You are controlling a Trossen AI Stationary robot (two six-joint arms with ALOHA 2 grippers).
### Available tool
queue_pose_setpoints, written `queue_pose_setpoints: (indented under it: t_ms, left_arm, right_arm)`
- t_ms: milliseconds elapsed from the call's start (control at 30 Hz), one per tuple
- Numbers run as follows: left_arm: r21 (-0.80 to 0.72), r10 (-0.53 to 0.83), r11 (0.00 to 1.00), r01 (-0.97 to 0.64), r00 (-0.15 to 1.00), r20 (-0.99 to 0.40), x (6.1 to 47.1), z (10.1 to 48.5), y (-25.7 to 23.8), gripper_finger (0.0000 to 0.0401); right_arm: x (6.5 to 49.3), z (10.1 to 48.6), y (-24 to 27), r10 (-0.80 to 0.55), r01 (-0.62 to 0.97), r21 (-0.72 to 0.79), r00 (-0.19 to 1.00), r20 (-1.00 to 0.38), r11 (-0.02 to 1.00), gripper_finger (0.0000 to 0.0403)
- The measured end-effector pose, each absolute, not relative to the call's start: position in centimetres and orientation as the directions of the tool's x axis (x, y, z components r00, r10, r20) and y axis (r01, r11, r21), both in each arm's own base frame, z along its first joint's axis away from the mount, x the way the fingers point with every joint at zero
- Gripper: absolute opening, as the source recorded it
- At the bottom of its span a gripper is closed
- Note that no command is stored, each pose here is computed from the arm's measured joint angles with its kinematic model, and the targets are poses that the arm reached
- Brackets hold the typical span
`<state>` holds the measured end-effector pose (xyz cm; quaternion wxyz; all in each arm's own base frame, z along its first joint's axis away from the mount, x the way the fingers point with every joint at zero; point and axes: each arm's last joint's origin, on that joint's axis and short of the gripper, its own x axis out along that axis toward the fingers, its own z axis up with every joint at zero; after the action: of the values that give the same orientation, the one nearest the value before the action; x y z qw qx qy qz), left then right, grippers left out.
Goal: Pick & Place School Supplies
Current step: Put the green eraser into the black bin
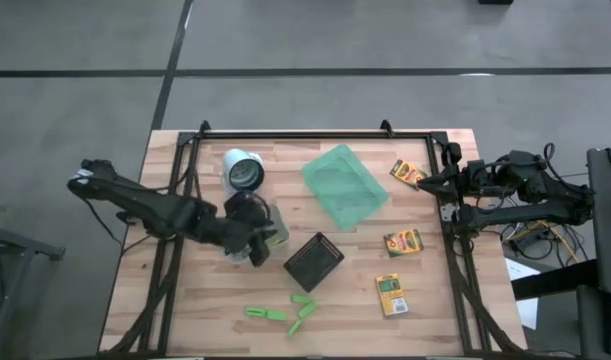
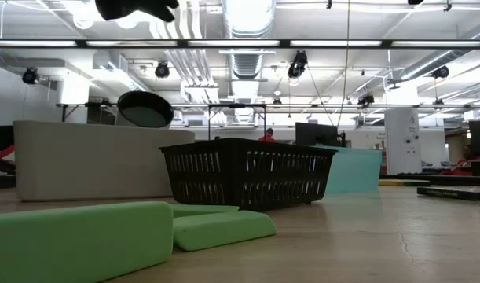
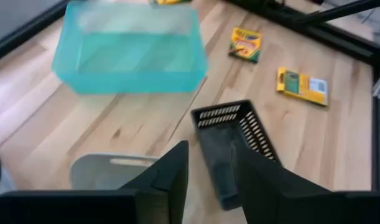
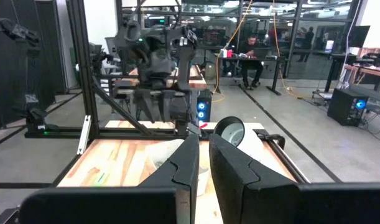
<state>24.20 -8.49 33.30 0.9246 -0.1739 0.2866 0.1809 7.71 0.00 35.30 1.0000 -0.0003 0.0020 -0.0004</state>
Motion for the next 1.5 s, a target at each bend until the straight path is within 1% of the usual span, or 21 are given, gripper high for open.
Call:
queue_pose_setpoints:
  t_ms: [67,167,267,400,533,633,700,767,900,1033,1233,1333,1500]
  left_arm:
    - [-0.217,0.235,0.88,-0.423,0.783,-0.576,24.2,33.3,-9.1,0.0124]
    - [-0.196,0.212,0.898,-0.393,0.778,-0.592,24.1,32.9,-10.0,0.0124]
    - [-0.164,0.163,0.93,-0.328,0.772,-0.614,23.8,32.6,-10.9,0.0124]
    - [-0.164,0.108,0.951,-0.262,0.779,-0.618,23.1,32.6,-12.3,0.0124]
    - [-0.112,0.04,0.984,-0.139,0.78,-0.625,22.0,32.3,-14.4,0.0124]
    - [-0.088,-0.004,0.994,-0.067,0.774,-0.634,20.8,31.3,-16.0,0.0124]
    - [-0.105,-0.031,0.993,-0.045,0.776,-0.63,20.1,30.4,-17.0,0.0124]
    - [-0.129,-0.068,0.991,-0.015,0.79,-0.61,19.7,29.6,-17.8,0.0124]
    - [-0.131,-0.132,0.989,0.07,0.817,-0.561,19.1,27.8,-19.0,0.0124]
    - [-0.146,-0.154,0.986,0.086,0.81,-0.566,18.6,25.7,-19.2,0.0124]
    - [-0.237,-0.24,0.963,0.127,0.804,-0.543,18.2,23.1,-19.2,0.0127]
    - [-0.268,-0.258,0.955,0.129,0.807,-0.531,18.0,22.0,-19.1,0.0142]
    - [-0.293,-0.242,0.952,0.085,0.793,-0.56,17.5,20.6,-18.6,0.0178]
  right_arm:
    - [7.7,35.3,0.0,-0.001,0.001,-0.001,1.0,-0.004,1.0,0.0036]
    - [7.7,35.3,0.0,-0.001,0.001,-0.001,1.0,-0.004,1.0,0.0036]
    - [7.7,35.3,0.0,-0.001,0.001,-0.001,1.0,-0.004,1.0,0.0036]
    - [7.7,35.3,0.0,0.0,0.0,-0.001,1.0,-0.005,1.0,0.0036]
    - [7.7,35.3,0.0,0.0,0.0,-0.001,1.0,-0.004,1.0,0.0036]
    - [7.7,35.3,0.0,-0.001,0.001,-0.001,1.0,-0.004,1.0,0.0036]
    - [7.7,35.3,0.0,0.0,0.0,-0.001,1.0,-0.004,1.0,0.0036]
    - [7.7,35.3,0.0,-0.001,0.001,-0.001,1.0,-0.004,1.0,0.0036]
    - [7.7,35.3,0.0,0.0,0.0,-0.001,1.0,-0.004,1.0,0.0036]
    - [7.7,35.3,0.0,0.0,0.0,-0.001,1.0,-0.004,1.0,0.0036]
    - [7.7,35.3,0.0,-0.001,0.001,-0.001,1.0,-0.004,1.0,0.0036]
    - [7.7,35.3,0.0,-0.001,0.001,-0.001,1.0,-0.005,1.0,0.0036]
    - [7.7,35.3,0.0,0.0,0.0,-0.001,1.0,-0.004,1.0,0.0036]
